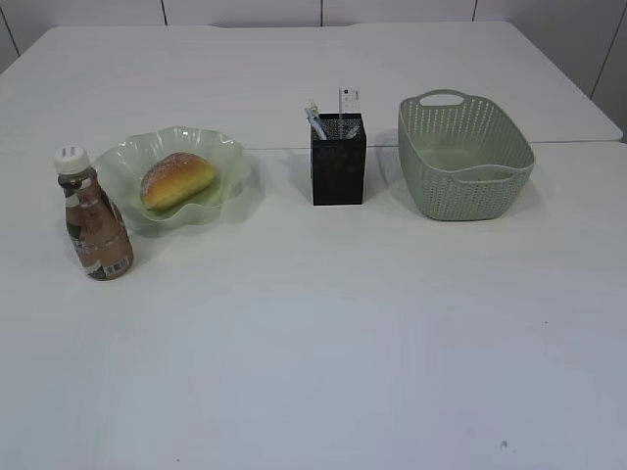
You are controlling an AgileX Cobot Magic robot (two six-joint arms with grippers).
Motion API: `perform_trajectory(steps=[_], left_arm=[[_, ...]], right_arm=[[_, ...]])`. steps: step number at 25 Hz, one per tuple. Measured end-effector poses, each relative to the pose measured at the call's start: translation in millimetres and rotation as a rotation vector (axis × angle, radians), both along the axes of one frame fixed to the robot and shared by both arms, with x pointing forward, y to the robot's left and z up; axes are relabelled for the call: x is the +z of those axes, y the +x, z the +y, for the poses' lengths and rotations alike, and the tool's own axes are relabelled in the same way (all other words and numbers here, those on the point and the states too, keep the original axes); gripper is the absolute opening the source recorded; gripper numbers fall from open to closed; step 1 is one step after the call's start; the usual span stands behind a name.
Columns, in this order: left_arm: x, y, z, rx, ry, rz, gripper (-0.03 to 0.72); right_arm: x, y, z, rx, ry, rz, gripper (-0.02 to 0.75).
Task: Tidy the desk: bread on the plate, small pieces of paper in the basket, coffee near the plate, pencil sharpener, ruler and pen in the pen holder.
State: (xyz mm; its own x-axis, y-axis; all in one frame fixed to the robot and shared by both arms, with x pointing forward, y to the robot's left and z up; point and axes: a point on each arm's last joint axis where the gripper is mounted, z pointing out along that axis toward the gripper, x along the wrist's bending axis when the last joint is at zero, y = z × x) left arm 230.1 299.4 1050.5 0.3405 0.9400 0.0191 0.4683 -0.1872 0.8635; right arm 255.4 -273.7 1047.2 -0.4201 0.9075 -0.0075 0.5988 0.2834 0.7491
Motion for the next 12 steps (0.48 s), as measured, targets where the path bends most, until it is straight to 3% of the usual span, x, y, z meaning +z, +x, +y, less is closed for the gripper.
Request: perform_trajectory(steps=[5,6,7,9,12], left_arm=[[0.0,0.8,2.5,0.017,0.028,-0.008,0.455],[0.0,1.0,3.5,0.024,0.037,-0.011,0.454],[0.0,1.2,4.2,0.028,0.046,-0.013,0.454],[0.0,1.2,4.2,0.028,0.046,-0.013,0.454],[0.0,1.4,4.2,0.027,0.047,-0.015,0.454]], right_arm=[[-2.6,-2.9,-5.1,-0.064,-0.013,-0.007,0.426],[-3.6,-8.3,-13.0,-0.182,-0.002,-0.035,0.426],[-3.6,-8.3,-13.0,-0.182,-0.002,-0.035,0.426],[-4.1,-16.3,-23.5,-0.334,0.019,-0.086,0.426],[-4.4,-24.5,-26.8,-0.376,0.041,-0.141,0.426]])
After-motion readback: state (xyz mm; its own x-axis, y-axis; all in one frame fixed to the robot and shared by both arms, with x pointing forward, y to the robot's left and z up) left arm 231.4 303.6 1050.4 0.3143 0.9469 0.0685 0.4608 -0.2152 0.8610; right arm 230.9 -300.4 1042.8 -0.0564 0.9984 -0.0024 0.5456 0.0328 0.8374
